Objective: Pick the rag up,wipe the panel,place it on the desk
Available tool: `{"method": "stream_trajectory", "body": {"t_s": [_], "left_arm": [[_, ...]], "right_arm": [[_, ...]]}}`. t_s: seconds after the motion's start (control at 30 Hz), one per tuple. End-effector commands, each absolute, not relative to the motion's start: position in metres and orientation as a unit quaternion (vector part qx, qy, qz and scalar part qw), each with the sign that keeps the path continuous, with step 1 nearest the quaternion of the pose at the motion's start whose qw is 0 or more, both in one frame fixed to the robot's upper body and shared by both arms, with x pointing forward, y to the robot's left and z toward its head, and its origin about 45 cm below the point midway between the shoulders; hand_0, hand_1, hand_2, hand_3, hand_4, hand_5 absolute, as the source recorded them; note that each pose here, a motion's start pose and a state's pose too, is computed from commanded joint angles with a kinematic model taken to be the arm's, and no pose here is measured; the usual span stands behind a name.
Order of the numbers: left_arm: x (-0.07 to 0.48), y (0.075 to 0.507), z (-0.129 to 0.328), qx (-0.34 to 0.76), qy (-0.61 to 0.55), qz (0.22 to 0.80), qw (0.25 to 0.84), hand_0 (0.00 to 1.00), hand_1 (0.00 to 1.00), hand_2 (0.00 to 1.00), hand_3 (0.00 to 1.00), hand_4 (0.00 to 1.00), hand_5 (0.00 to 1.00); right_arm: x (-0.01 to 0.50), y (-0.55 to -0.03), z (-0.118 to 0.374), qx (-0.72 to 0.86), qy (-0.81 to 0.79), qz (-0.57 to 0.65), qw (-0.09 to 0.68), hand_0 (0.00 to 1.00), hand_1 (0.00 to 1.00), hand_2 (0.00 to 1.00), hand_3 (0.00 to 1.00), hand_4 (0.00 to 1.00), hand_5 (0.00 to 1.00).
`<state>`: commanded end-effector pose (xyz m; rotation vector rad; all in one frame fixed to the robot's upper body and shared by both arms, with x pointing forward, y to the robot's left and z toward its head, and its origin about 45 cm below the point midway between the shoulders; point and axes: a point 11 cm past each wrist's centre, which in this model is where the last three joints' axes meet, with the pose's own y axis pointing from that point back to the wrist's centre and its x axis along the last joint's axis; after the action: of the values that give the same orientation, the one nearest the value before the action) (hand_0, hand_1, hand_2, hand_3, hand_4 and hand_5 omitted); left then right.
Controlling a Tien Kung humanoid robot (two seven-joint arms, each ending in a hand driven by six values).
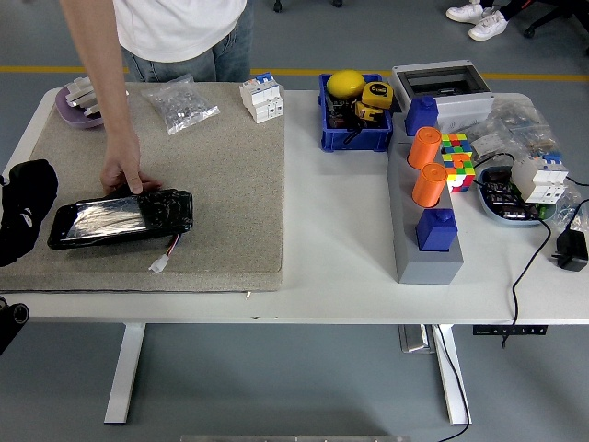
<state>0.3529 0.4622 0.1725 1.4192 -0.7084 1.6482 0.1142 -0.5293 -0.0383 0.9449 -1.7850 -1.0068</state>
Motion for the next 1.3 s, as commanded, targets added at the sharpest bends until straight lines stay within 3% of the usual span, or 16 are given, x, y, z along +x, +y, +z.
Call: {"method": "stream_trajectory", "body": {"t_s": [0.17,0.2,0.37,0.4,0.57,0.6,0.77,0.8,1.17,1.2,1.3], "left_arm": [[0.356,0.476,0.160,0.570,-0.273,0.640,0.437,0.283,0.287,0.517,0.495,0.282,0.002],[0.356,0.479,0.158,0.573,-0.270,0.634,0.444,0.390,0.489,0.552,0.520,0.314,0.002],[0.358,0.487,0.153,0.583,-0.271,0.615,0.456,0.390,0.489,0.552,0.520,0.314,0.002],[0.358,0.487,0.152,0.585,-0.271,0.610,0.460,0.511,0.650,0.613,0.541,0.476,0.002],[0.358,0.484,0.152,0.581,-0.279,0.605,0.468,0.511,0.650,0.613,0.541,0.476,0.002],[0.359,0.484,0.152,0.580,-0.280,0.605,0.468,0.575,0.768,0.696,0.565,0.638,0.002],[0.360,0.483,0.153,0.584,-0.283,0.601,0.466,0.575,0.768,0.696,0.565,0.638,0.002],[0.360,0.484,0.154,0.586,-0.284,0.600,0.465,0.623,0.787,0.768,0.584,0.686,0.002],[0.361,0.485,0.160,0.585,-0.290,0.599,0.463,0.636,0.793,0.789,0.595,0.696,0.002],[0.361,0.484,0.161,0.585,-0.290,0.599,0.464,0.641,0.800,0.811,0.642,0.725,0.002],[0.361,0.484,0.162,0.584,-0.289,0.598,0.466,0.641,0.800,0.811,0.642,0.725,0.002]], "right_arm": [[0.117,-0.529,-0.037,0.381,-0.715,-0.400,0.429,0.798,0.701,0.707,0.685,0.998,0.733],[0.118,-0.529,-0.037,0.381,-0.715,-0.400,0.429,0.797,0.701,0.707,0.685,0.998,0.733],[0.120,-0.528,-0.037,0.384,-0.715,-0.397,0.428,0.797,0.701,0.707,0.685,0.998,0.733],[0.121,-0.528,-0.036,0.385,-0.715,-0.397,0.428,0.797,0.700,0.707,0.685,0.998,0.733],[0.122,-0.528,-0.036,0.384,-0.716,-0.396,0.427,0.797,0.700,0.707,0.685,0.998,0.733],[0.122,-0.528,-0.036,0.384,-0.716,-0.397,0.427,0.797,0.700,0.707,0.685,0.998,0.733],[0.124,-0.527,-0.036,0.387,-0.716,-0.395,0.426,0.797,0.700,0.707,0.685,0.998,0.733],[0.125,-0.527,-0.036,0.387,-0.716,-0.395,0.426,0.797,0.700,0.707,0.685,0.998,0.733],[0.126,-0.527,-0.036,0.386,-0.718,-0.394,0.425,0.797,0.696,0.707,0.683,0.998,0.733],[0.126,-0.527,-0.036,0.386,-0.718,-0.394,0.425,0.797,0.697,0.707,0.682,0.998,0.734],[0.126,-0.527,-0.036,0.386,-0.718,-0.394,0.424,0.797,0.697,0.707,0.682,0.998,0.734]]}}
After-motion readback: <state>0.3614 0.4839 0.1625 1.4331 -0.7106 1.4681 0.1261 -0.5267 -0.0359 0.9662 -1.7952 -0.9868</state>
